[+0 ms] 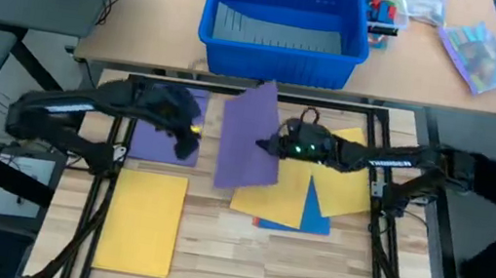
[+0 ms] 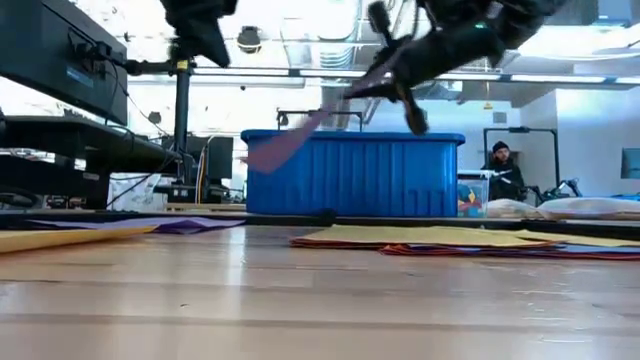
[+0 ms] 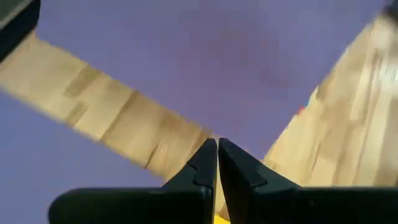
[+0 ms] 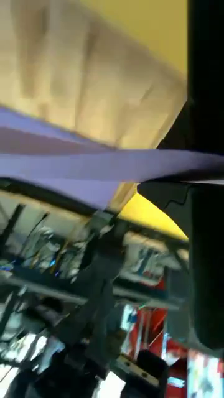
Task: Organize paper
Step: Stack the purple colored paper on top of the other purple colored papers
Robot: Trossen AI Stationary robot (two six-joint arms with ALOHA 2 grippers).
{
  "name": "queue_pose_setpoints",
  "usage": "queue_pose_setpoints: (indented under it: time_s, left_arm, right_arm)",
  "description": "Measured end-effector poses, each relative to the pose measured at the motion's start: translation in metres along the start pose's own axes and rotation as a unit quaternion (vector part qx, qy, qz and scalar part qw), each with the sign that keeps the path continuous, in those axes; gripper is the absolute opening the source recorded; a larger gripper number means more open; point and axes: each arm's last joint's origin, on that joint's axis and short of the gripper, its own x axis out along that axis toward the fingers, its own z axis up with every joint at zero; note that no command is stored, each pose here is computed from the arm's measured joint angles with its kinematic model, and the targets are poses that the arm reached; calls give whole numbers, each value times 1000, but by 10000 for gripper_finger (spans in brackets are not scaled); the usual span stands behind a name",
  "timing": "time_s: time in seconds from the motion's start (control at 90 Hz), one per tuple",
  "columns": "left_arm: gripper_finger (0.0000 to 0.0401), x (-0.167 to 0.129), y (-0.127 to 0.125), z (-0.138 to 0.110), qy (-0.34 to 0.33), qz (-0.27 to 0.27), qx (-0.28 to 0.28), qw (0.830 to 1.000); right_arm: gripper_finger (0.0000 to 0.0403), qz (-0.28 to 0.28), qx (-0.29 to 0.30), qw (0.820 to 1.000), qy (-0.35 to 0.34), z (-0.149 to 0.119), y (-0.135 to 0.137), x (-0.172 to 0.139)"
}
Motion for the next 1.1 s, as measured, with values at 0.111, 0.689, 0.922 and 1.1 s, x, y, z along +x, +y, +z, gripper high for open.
queue_pose_setpoints:
  time_s: [0.111,0.689,0.922,1.1]
  left_arm:
    - [0,-20,14,-6,5,-17,-32,999]
    - [0,-78,25,-34,-63,-38,40,996]
    - [0,-83,26,-38,-67,-38,53,996]
    - [0,-86,26,-40,-72,-39,57,995]
  right_arm:
    - [0,-1,5,1000,-9,11,11,38]
    - [0,76,120,990,-25,22,16,247]
    - [0,90,138,986,-20,12,7,278]
    - [0,146,125,981,-40,14,12,278]
